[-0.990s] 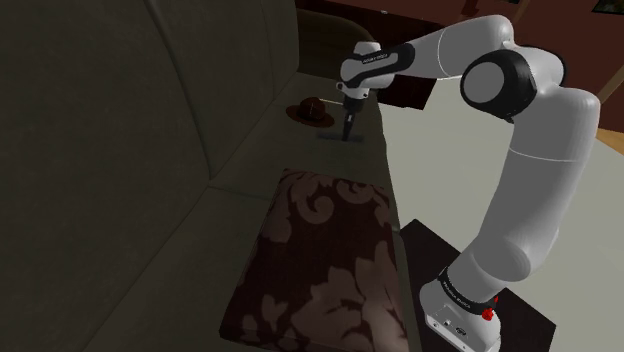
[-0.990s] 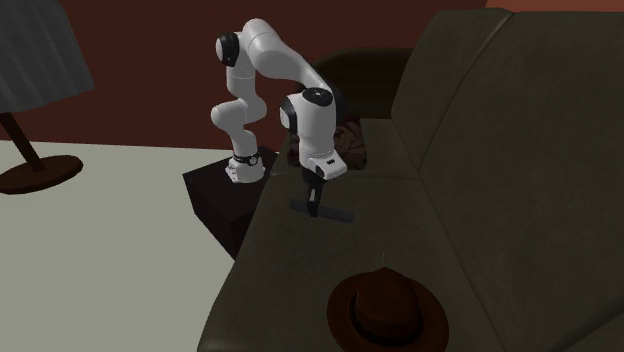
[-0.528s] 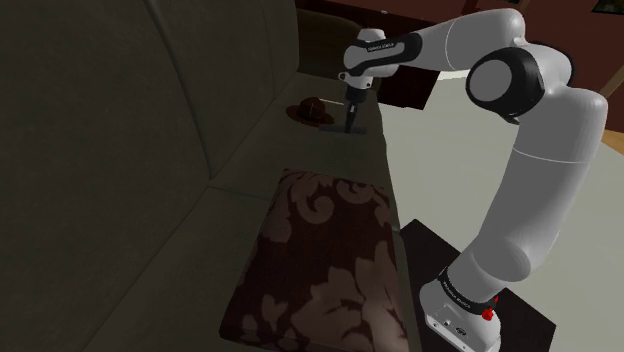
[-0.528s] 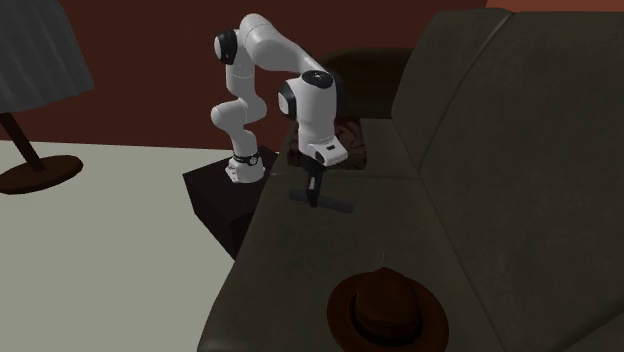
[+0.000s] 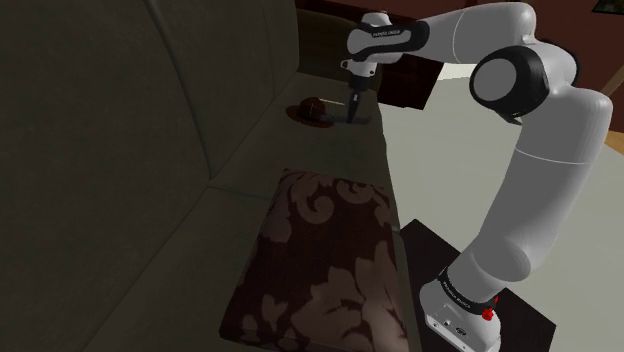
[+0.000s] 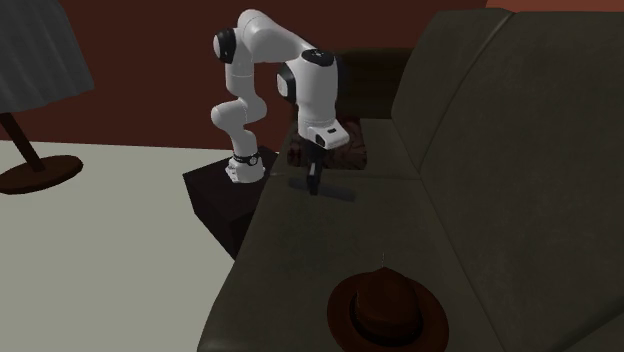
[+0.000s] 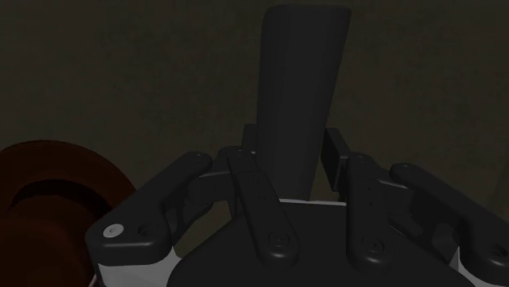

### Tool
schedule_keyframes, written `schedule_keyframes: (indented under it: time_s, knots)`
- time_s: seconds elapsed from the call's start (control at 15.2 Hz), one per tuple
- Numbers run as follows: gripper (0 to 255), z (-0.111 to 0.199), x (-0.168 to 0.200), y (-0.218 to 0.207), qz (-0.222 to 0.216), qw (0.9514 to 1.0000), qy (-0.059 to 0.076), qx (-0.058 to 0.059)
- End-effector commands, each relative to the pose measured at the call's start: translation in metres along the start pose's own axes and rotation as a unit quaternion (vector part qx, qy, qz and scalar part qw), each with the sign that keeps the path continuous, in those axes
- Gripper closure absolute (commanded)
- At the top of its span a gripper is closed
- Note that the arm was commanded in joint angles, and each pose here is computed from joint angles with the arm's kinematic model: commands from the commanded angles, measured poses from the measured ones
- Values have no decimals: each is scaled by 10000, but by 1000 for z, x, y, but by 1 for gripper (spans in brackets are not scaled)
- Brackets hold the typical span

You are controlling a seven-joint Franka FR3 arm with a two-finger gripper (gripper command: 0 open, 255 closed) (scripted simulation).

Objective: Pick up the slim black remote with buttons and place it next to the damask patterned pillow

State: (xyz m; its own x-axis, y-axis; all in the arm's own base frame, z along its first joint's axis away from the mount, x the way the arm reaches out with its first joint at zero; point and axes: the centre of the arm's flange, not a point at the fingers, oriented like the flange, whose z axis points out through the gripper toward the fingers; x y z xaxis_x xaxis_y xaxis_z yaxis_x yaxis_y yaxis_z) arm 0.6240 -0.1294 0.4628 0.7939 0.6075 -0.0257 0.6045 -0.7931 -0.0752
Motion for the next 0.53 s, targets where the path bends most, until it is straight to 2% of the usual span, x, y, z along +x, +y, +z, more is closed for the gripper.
schedule_keyframes:
  time_s: [0.0,0.46]
  knots:
    - [255,-11,0,-1,0,10000,-1,1]
    - [255,-47,-1,-4,0,10000,-1,1]
